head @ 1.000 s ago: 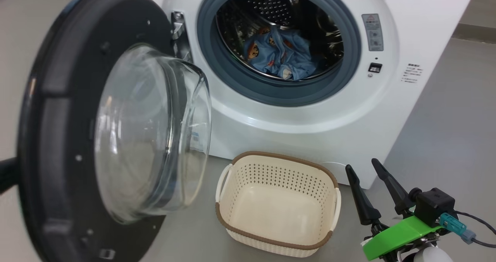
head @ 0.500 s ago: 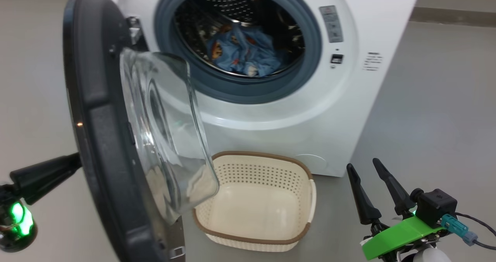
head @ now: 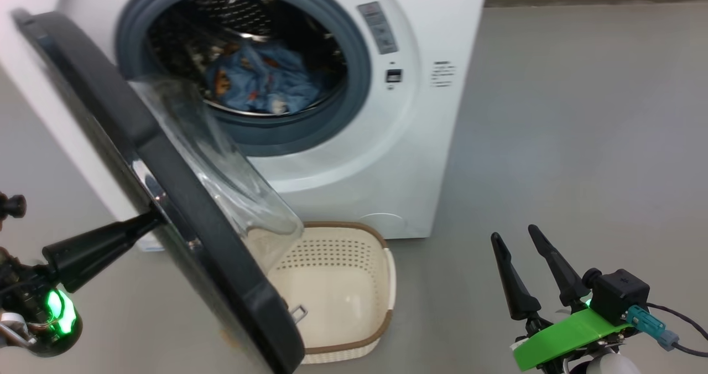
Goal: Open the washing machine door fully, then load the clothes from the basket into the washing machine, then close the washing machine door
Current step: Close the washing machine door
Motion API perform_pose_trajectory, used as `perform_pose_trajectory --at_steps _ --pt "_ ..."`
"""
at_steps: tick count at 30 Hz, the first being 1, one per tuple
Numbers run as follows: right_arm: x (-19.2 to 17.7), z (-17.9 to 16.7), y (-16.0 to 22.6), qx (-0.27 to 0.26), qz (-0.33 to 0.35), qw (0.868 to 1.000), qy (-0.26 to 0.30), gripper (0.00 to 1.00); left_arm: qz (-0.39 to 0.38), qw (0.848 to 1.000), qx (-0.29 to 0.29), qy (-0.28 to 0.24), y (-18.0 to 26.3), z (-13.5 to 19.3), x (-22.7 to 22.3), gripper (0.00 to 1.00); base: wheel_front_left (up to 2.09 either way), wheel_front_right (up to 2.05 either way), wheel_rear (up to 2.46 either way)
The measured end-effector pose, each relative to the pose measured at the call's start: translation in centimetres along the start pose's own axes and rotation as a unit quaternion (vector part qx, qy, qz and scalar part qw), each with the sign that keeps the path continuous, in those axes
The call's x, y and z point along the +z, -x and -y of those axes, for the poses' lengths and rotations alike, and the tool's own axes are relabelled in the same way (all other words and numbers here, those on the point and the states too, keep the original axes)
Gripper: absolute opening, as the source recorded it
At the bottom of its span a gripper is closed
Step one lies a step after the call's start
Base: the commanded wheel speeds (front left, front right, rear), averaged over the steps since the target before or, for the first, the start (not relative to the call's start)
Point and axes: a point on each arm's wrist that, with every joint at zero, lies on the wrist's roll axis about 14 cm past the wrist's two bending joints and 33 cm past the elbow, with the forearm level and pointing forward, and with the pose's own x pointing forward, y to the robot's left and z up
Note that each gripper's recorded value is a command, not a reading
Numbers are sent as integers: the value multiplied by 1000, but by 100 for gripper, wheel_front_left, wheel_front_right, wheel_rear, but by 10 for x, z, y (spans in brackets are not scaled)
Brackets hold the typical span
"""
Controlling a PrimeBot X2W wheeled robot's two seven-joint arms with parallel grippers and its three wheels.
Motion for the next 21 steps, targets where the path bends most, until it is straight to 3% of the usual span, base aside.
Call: perform_pose_trajectory --at_steps 13,21 --pt "10 41 28 -67 9 998 12 100 -48 998 -37 -3 -57 6 -6 0 0 0 0" --pt "11 39 27 -65 11 998 10 100 -43 998 -48 -8 -57 10 -7 0 0 0 0"
